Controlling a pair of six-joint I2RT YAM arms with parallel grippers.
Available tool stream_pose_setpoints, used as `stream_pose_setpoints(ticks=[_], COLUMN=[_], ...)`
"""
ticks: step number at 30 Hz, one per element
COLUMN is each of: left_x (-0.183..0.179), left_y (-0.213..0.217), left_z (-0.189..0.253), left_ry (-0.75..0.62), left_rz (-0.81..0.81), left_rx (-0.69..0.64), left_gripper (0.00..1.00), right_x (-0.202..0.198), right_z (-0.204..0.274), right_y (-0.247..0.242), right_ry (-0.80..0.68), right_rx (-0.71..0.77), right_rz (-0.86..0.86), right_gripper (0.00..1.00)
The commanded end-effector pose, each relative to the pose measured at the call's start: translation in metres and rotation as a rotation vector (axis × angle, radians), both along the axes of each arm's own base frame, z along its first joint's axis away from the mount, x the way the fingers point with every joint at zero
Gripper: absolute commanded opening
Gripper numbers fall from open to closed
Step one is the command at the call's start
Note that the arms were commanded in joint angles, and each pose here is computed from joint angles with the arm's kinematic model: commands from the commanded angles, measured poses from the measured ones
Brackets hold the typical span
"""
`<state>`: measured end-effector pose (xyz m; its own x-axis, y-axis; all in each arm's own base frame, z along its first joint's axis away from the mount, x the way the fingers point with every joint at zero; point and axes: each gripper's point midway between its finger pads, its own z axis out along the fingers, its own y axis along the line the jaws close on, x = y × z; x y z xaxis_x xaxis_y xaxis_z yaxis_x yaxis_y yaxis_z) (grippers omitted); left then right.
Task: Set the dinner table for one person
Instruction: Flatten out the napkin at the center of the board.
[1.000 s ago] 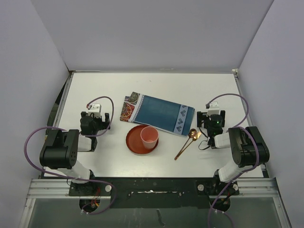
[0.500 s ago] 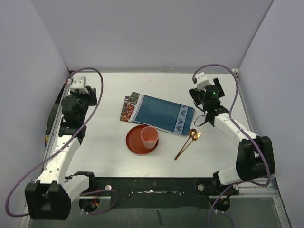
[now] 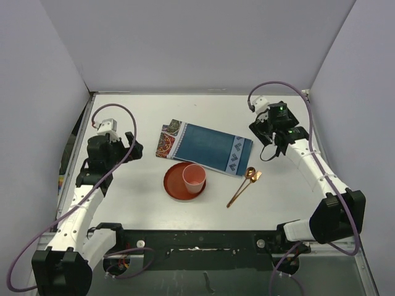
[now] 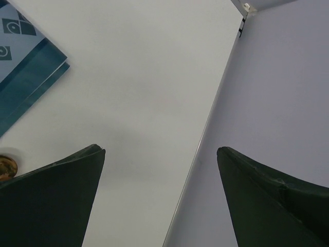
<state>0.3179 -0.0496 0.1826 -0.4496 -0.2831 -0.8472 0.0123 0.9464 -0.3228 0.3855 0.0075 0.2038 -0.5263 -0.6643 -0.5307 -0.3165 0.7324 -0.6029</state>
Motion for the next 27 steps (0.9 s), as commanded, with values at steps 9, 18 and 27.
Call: stream_pose_setpoints(ticks=[9,18,27], left_x=[-0.001,0.063,0.256], left_y=[0.002,-0.016,-0.016], left_z=[-0.021,-0.035,0.021], left_ry=[0.245,0.327,0.102], left_rz=[0.115,0.120,0.164], left_rx=[-0.073,-0.030,0.005], left_gripper=[0.98,0.98,0.98], right_x=[-0.083,-0.088,-0.024], right_z=[0.048,0.034,0.023], right_y=[-0.013,-0.021,0.025], right_ry=[0.216,0.278,0.440], right_rx=[-0.030,-0.205,-0.091], right_rz=[0.010,0.152,0.108], right_gripper=[0.98,0.98,0.98])
